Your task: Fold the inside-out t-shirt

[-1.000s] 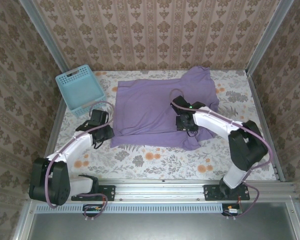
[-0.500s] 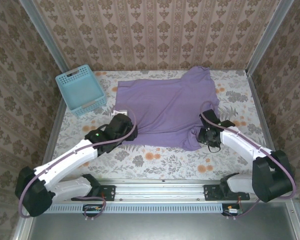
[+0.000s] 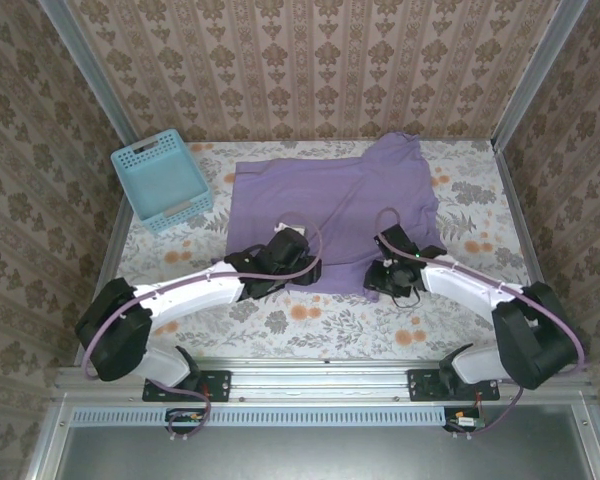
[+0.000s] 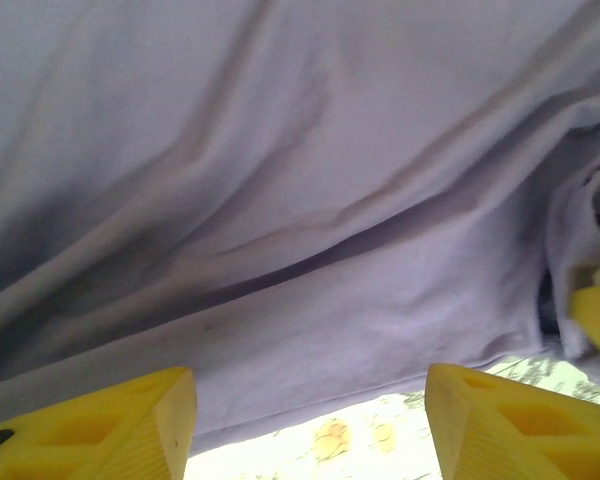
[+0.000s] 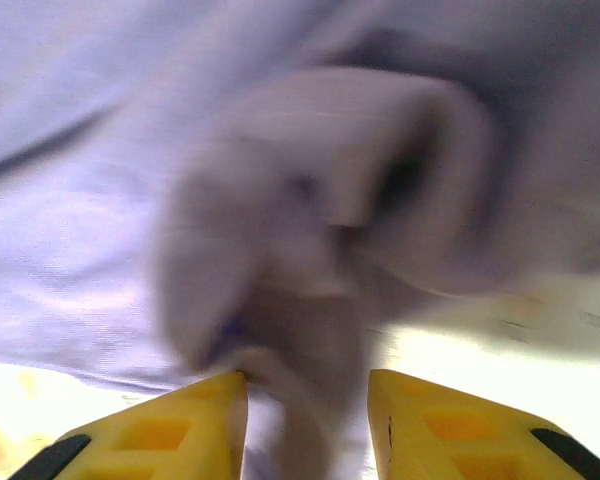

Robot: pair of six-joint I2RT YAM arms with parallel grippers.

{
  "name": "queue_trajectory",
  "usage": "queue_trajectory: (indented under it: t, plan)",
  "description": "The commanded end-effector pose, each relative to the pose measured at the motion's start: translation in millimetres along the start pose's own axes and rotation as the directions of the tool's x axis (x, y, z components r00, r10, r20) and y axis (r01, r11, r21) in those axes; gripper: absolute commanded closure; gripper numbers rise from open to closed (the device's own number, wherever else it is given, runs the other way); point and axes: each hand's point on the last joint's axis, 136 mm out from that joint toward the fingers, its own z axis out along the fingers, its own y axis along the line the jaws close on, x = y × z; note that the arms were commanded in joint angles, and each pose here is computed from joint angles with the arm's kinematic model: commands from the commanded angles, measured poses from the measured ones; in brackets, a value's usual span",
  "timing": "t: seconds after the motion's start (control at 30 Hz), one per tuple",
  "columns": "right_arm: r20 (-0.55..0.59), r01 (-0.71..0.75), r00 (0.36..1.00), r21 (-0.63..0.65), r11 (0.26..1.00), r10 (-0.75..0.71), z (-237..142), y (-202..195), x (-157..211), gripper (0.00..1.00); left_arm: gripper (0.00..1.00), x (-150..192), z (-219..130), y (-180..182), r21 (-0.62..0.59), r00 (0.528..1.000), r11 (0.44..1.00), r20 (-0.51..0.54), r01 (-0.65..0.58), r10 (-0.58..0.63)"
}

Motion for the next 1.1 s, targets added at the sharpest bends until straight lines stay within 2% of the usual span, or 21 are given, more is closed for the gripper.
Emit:
queue_trajectory:
  t: [0.0, 0.17, 0.3, 0.4, 0.6, 0.73, 0.9, 1.07]
  plan:
    - [-0.014, 0.000, 1.000, -0.135, 0.991, -0.002, 5.0, 41.8, -15.1, 0.63, 0.37, -7.2, 3.2, -18.9, 0.094, 1.000, 0.996, 0.031, 0.002, -0.005]
    - [0.027, 0.073, 0.997, -0.105, 0.992, -0.070, -13.8, 48.4, -28.9, 0.63, 0.36, -1.7, 10.4, -25.1, 0.128, 1.000, 0.992, 0.013, -0.004, 0.003]
    - [0.136, 0.092, 0.986, 0.011, 0.996, -0.092, -44.4, 19.5, -44.0, 0.63, 0.36, 1.1, 17.0, -37.7, 0.155, 0.999, 0.987, 0.001, -0.034, 0.034]
    - [0.150, 0.057, 0.987, 0.058, 0.997, -0.065, -52.2, -7.7, -43.5, 0.65, 0.36, 5.4, 24.3, -49.6, 0.180, 0.998, 0.982, -0.019, -0.058, 0.062]
    - [0.117, 0.005, 0.993, 0.149, 0.989, -0.022, -38.0, -40.7, -29.3, 0.66, 0.37, 23.6, 40.9, -75.5, 0.223, 0.989, 0.968, -0.068, -0.110, 0.128]
    - [0.107, -0.005, 0.994, 0.099, 0.995, -0.006, -19.6, -39.3, -29.8, 0.63, 0.39, 32.7, 51.0, -89.5, 0.242, 0.982, 0.961, -0.094, -0.135, 0.162]
    - [0.116, 0.001, 0.993, 0.093, 0.996, -0.012, -16.7, -31.7, -41.4, 0.63, 0.47, 39.6, 65.9, -98.1, 0.254, 0.976, 0.958, -0.133, -0.136, 0.174]
    - [0.103, -0.009, 0.995, 0.144, 0.990, -0.006, -10.0, -39.4, -42.7, 0.73, 0.59, 44.1, 75.9, -100.4, 0.250, 0.971, 0.959, -0.159, -0.137, 0.181]
